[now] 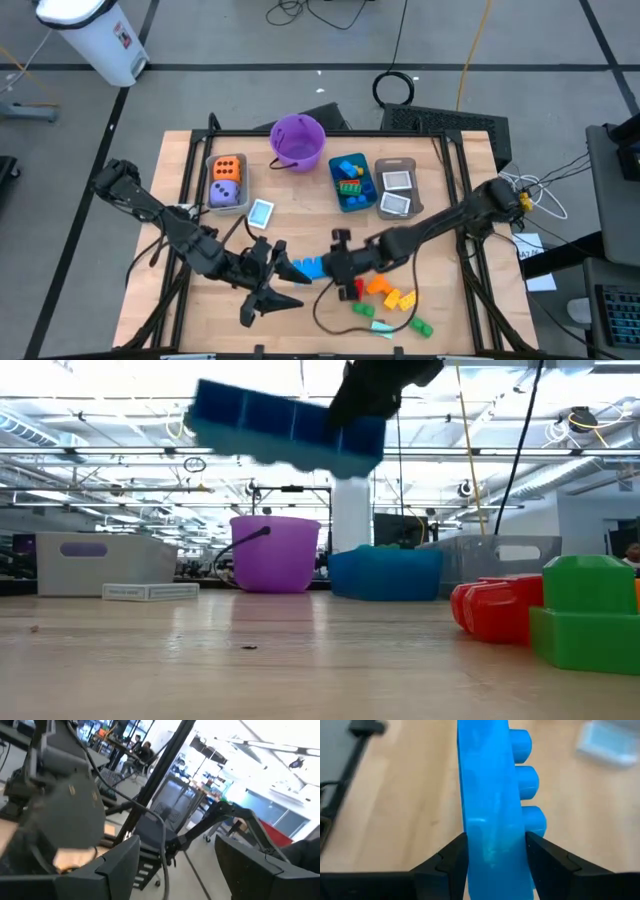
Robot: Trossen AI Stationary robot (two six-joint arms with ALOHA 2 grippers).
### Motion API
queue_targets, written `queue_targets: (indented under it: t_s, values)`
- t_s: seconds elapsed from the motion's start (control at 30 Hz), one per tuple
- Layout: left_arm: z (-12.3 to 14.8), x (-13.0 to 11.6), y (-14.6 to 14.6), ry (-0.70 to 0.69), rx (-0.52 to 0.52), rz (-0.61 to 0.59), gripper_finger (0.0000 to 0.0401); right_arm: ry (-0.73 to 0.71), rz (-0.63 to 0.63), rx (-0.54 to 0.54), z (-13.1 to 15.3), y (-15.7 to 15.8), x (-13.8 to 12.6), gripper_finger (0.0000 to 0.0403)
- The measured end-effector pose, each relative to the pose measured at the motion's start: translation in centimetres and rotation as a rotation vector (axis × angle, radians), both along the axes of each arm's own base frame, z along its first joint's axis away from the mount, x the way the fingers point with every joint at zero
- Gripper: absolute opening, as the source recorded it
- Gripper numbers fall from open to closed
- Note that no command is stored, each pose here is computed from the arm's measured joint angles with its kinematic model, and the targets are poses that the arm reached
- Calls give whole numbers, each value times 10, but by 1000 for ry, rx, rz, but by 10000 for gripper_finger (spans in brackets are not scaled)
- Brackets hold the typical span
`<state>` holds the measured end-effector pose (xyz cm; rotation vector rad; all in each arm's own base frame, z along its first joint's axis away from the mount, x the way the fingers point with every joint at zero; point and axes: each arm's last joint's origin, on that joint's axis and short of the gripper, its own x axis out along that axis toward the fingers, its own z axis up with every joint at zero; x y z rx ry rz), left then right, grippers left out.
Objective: Pick & Place Toys
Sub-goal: Put the blue game piece into the blue bin
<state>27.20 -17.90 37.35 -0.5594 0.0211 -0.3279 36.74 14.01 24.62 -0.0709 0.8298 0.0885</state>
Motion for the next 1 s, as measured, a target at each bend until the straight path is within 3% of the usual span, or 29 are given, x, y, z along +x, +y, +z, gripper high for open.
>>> queue_targets:
  t_s: [0.17,0.53,0.8,1.0]
  values:
    - [11,-3,7,-73,8,19,266,-3,-118,-76,32,-34,-18,166]
    - [45,-30,32,-209,71,134,266,-4,-563,-5,75,-128,-51,166]
    - [54,-40,40,-235,100,172,266,49,-804,42,68,-180,-55,166]
    - [52,-41,40,-213,119,169,266,103,-999,111,43,-205,-65,166]
